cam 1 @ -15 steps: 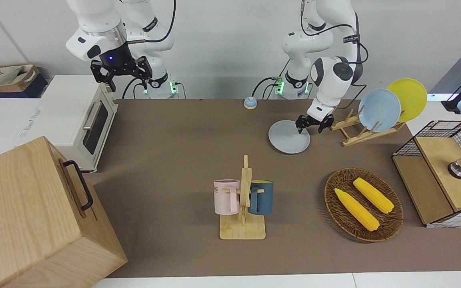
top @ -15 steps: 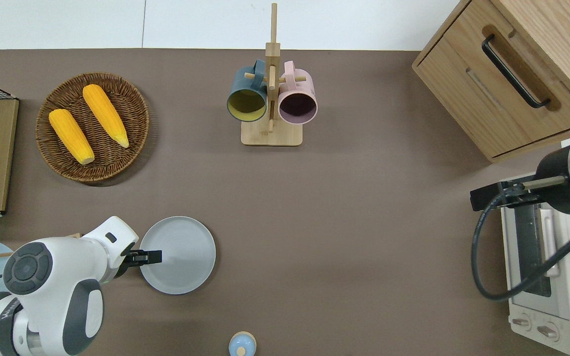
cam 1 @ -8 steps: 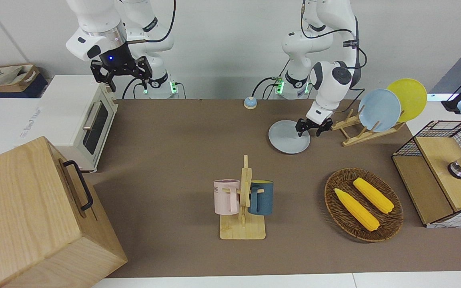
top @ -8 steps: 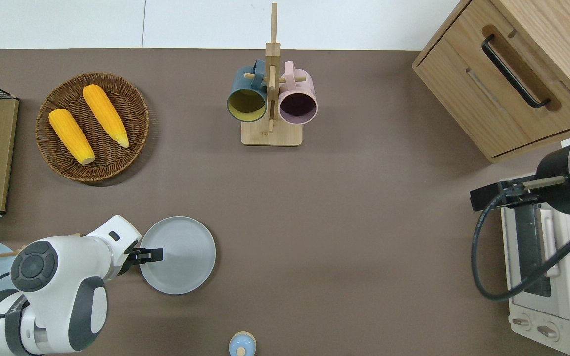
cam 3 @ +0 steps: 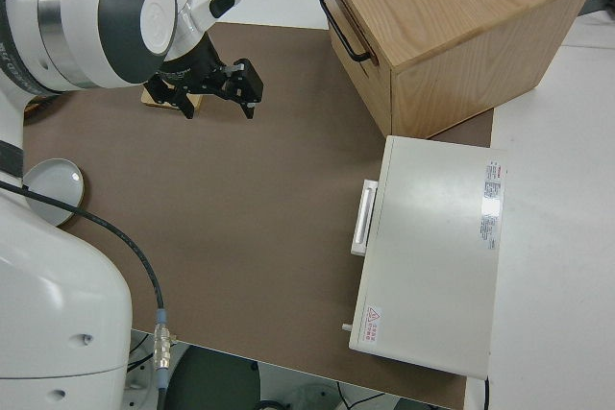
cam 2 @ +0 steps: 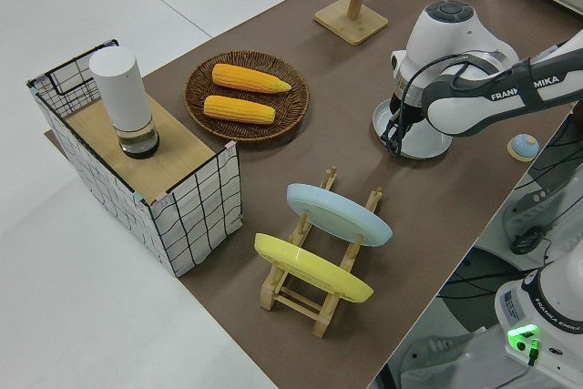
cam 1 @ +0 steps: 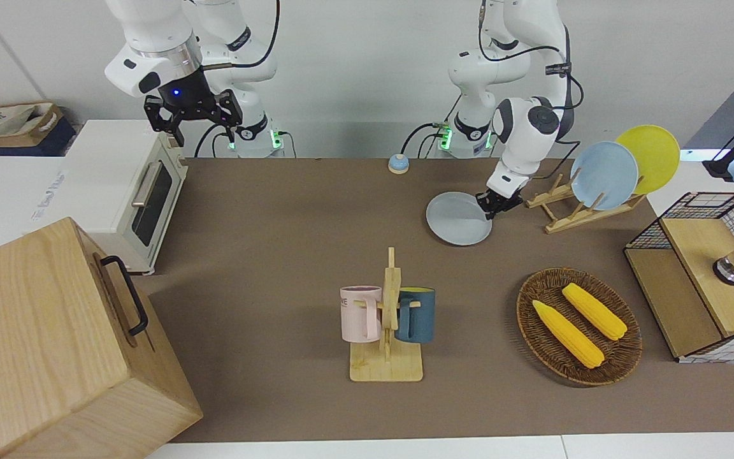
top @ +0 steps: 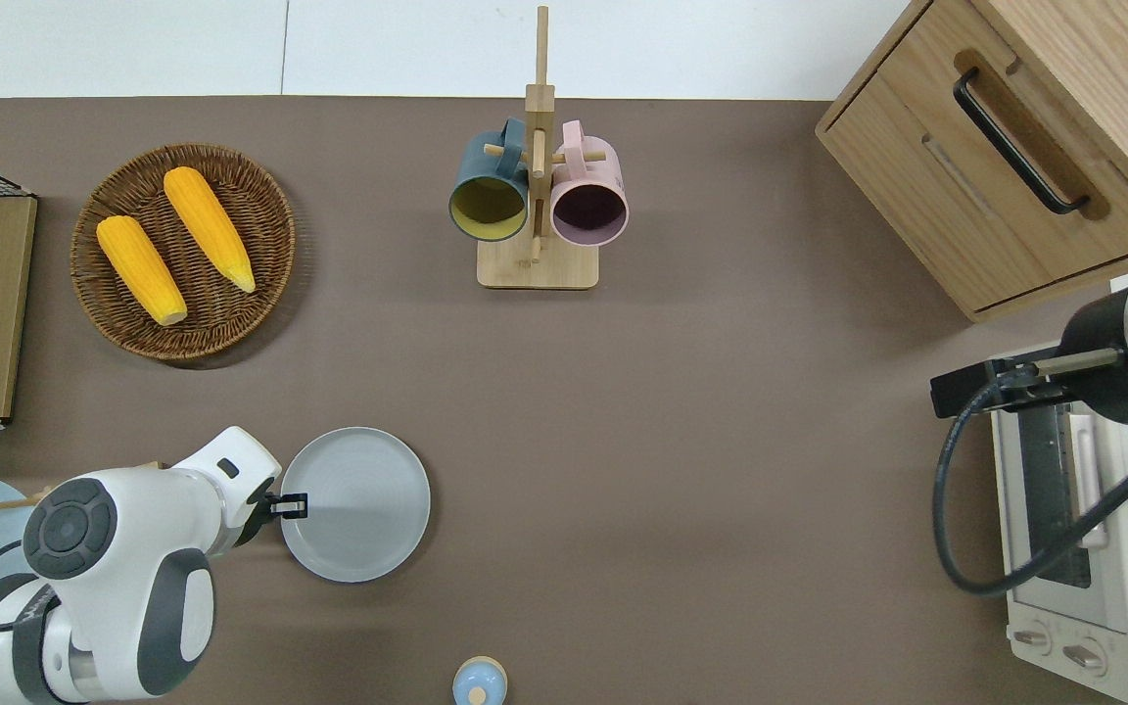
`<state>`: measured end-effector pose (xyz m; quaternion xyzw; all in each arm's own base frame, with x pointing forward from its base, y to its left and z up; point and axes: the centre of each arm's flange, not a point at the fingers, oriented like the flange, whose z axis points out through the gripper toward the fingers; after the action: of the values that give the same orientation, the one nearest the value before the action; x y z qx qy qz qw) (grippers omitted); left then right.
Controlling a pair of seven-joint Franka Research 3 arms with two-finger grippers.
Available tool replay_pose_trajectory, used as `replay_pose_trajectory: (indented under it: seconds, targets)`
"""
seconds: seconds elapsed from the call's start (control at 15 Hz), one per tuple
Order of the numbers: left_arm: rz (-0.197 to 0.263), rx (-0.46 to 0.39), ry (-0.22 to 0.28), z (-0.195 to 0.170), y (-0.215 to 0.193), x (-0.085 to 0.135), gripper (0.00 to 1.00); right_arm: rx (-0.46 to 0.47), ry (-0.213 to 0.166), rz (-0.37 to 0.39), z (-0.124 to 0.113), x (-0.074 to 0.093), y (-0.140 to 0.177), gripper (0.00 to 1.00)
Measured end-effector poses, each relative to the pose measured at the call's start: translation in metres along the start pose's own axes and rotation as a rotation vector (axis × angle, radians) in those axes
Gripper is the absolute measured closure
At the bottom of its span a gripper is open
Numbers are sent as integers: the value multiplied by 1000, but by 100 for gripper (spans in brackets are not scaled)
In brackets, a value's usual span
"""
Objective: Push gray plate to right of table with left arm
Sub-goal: 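Lower the left gripper against the gray plate's edge nearest it, then push the gray plate with the left gripper away from the basket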
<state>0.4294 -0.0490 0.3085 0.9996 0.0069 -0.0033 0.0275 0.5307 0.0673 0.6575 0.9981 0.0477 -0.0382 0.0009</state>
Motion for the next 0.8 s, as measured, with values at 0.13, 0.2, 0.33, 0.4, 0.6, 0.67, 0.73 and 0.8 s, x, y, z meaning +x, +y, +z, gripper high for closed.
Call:
replay_pose_trajectory:
  seconds: [0.13, 0.2, 0.33, 0.4, 0.6, 0.67, 0.73, 0.8]
  targets:
    - [0, 0, 0, 0, 0, 0, 97, 0, 0, 0, 0, 0, 0, 1]
    - [0, 0, 0, 0, 0, 0, 97, 0, 0, 0, 0, 0, 0, 1]
    - [0, 0, 3, 1, 1, 0, 97, 0, 0, 0, 0, 0, 0, 1]
    - [-1, 0, 7, 1, 3, 0, 97, 0, 0, 0, 0, 0, 0, 1]
    - [-32, -10, 34, 3, 28, 0, 97, 0, 0, 0, 0, 0, 0, 1]
    - [-46, -14, 43, 4, 42, -1, 97, 0, 0, 0, 0, 0, 0, 1]
    - [-57, -18, 50, 4, 56, -2, 97, 0, 0, 0, 0, 0, 0, 1]
    - [-67, -22, 52, 5, 69, -3, 97, 0, 0, 0, 0, 0, 0, 1]
